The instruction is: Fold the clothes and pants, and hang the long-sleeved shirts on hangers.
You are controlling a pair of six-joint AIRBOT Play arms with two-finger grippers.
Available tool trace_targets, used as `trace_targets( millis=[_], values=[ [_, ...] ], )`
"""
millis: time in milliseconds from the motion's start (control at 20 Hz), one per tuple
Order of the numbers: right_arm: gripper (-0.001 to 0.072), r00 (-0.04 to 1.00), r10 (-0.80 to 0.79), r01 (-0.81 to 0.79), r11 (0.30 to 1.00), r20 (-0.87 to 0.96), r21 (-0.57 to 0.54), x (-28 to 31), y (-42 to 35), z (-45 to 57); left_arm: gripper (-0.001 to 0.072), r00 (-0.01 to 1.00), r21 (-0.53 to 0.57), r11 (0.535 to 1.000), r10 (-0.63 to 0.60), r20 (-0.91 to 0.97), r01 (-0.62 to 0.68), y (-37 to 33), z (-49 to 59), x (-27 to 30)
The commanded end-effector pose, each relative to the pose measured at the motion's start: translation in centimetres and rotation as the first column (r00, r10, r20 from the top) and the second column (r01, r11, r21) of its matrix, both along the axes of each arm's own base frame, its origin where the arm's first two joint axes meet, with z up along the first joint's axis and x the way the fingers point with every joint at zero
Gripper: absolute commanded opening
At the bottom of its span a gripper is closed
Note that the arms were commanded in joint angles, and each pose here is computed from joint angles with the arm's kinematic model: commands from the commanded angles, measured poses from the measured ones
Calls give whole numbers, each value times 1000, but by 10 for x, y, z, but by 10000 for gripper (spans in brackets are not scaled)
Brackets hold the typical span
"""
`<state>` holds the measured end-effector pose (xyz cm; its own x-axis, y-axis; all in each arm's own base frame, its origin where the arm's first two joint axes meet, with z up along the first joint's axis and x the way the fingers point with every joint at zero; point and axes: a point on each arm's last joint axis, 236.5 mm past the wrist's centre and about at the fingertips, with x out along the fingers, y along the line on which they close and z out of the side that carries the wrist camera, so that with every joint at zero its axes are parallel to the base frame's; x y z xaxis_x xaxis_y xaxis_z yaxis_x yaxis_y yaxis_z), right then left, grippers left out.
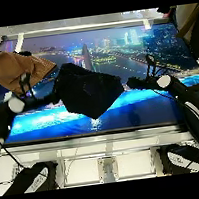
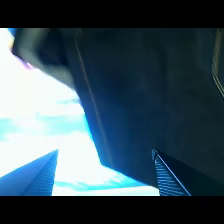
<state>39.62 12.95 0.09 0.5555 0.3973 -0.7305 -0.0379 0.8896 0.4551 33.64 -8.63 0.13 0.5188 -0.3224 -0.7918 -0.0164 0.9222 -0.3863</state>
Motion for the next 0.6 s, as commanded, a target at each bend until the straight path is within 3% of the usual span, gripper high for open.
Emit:
trace_targets(
  millis=[0, 250, 350, 550],
  values=[
    [281, 1000, 3, -3, 1000, 21, 1, -7, -7, 20, 664, 998, -149, 988, 47, -32, -51, -19, -36, -34],
    [282, 990, 39, -39, 999, 133, -10, -12, -5, 67, 662, 992, -152, 983, 88, -89, -100, -15, -60, -31],
    [282, 984, 46, -45, 999, 172, -7, -15, -4, 86, 662, 979, -212, 967, 107, -171, -142, -25, -78, -33],
    [281, 969, 50, -49, 999, 243, -13, -21, -6, 116, 621, 990, -368, 924, 58, -127, -102, -55, -75, -15]
  ],
)
